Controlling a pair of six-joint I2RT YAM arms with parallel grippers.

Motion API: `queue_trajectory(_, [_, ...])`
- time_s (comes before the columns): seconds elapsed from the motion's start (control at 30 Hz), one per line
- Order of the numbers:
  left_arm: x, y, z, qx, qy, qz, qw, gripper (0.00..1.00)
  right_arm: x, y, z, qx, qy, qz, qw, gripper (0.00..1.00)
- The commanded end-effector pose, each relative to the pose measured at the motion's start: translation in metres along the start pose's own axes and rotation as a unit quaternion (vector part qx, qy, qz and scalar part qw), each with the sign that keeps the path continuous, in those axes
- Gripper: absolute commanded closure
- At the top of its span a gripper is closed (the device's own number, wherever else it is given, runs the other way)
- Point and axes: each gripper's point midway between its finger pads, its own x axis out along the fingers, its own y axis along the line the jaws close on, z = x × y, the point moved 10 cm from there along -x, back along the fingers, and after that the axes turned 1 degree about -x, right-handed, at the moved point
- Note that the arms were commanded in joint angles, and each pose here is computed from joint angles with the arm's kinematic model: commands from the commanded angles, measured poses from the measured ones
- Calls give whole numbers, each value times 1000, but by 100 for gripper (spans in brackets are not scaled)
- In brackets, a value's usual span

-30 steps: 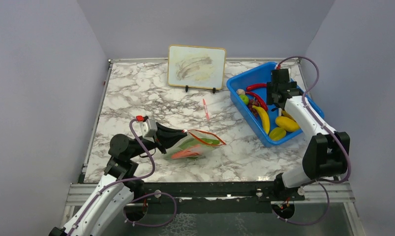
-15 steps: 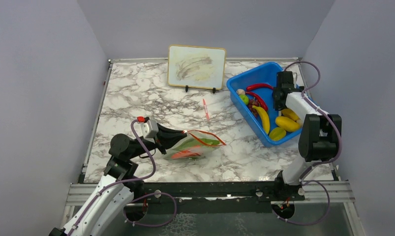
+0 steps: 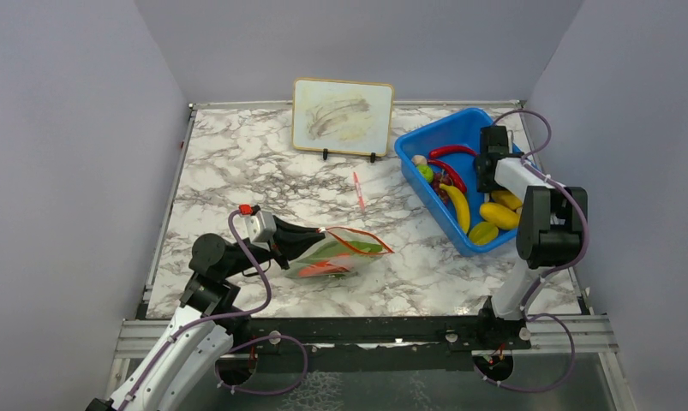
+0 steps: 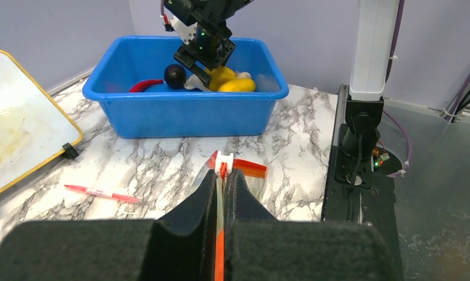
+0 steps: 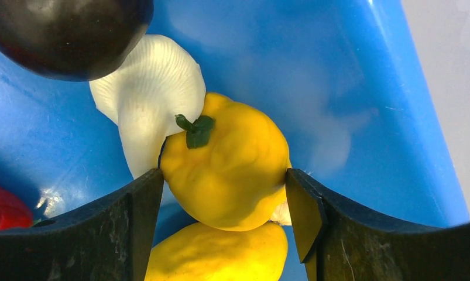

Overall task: Place the food in the zip-top bag and seal the zipper
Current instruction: Pick up the fake vegetable from the bin.

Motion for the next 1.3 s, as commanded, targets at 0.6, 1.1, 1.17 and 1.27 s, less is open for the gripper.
queue_trajectory(0.6, [0,2,10,23,-7,17,1000,100,-73,-20,28,42,-70,85,993,50])
queue_trajectory(1.1, [-1,8,9,30,-6,58,998,100,-188,-5,11,25,-168,235,957,53])
queue_trajectory(1.17, [-1,9,9,28,-6,63,998,100,-199,-5,4,23,-178,252,951,53])
queue_trajectory(1.27, [-1,9,9,19,-10,67,998,100,-218,-6,-3,26,-203,302,931,54])
